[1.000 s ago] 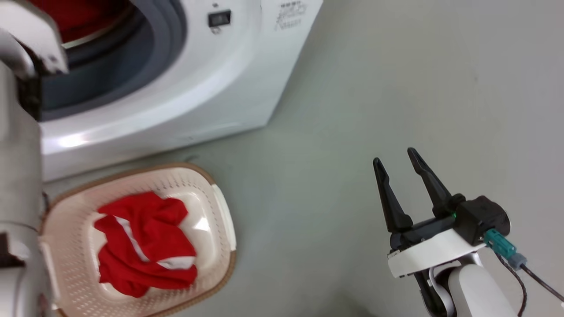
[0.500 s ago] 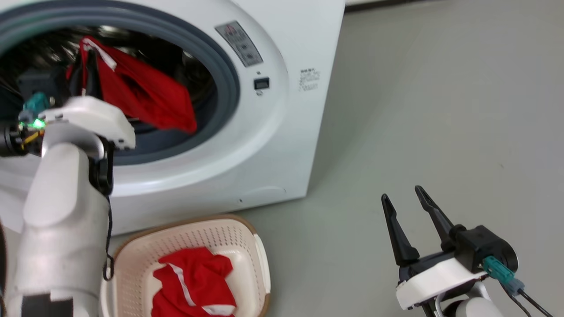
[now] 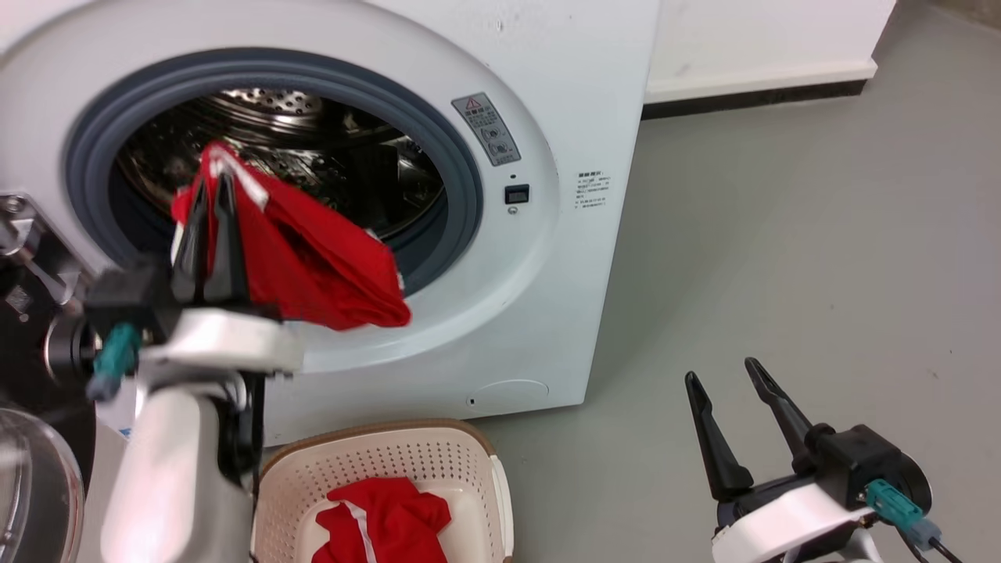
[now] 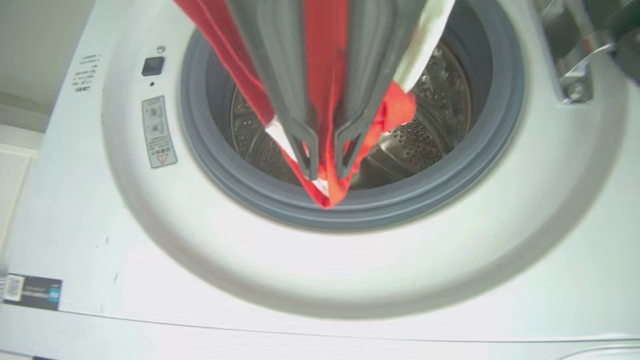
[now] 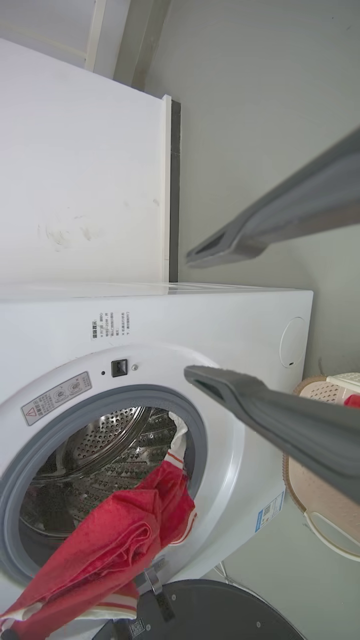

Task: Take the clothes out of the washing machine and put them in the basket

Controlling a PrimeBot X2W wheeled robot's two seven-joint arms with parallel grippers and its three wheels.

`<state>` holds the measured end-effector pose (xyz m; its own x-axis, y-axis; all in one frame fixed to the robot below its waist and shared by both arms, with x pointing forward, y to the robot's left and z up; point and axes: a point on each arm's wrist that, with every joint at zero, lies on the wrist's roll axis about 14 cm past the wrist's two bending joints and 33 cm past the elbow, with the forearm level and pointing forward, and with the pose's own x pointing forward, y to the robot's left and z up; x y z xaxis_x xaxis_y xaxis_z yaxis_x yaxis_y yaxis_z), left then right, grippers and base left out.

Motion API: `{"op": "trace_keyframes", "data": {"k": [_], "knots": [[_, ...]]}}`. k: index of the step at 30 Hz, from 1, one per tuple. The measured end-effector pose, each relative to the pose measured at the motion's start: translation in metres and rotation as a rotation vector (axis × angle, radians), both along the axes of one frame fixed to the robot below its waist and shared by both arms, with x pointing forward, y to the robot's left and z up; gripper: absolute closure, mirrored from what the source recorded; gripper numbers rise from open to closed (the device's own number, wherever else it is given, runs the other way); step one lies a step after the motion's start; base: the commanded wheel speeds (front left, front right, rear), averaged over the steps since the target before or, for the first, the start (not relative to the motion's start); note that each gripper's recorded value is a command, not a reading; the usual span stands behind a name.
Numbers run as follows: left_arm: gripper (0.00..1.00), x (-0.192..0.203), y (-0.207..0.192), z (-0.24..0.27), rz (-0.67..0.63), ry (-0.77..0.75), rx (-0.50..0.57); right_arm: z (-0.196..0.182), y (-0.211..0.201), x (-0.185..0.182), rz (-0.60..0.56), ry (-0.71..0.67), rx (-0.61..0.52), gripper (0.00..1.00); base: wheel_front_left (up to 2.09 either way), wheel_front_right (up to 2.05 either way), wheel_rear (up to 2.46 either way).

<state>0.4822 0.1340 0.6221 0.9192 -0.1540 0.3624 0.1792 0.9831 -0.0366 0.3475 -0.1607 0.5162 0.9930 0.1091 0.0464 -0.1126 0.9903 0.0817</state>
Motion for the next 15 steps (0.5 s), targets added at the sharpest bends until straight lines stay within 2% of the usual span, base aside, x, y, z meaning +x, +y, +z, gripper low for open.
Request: {"op": "trace_keyframes", "data": {"k": [6, 15], "knots": [[1.0, -0.033, -0.006, -0.028, -0.013, 0.076, -0.005, 0.001, 0.004, 0.002, 0.012, 0.001, 0.001, 0.0, 0.0, 0.0, 0.0], [1.0, -0.07, -0.021, -0.159, -0.042, 0.466, -0.032, -0.019, 0.014, 0.022, 0.046, 0.065, -0.002, 0.0, 0.0, 0.0, 0.0]]}}
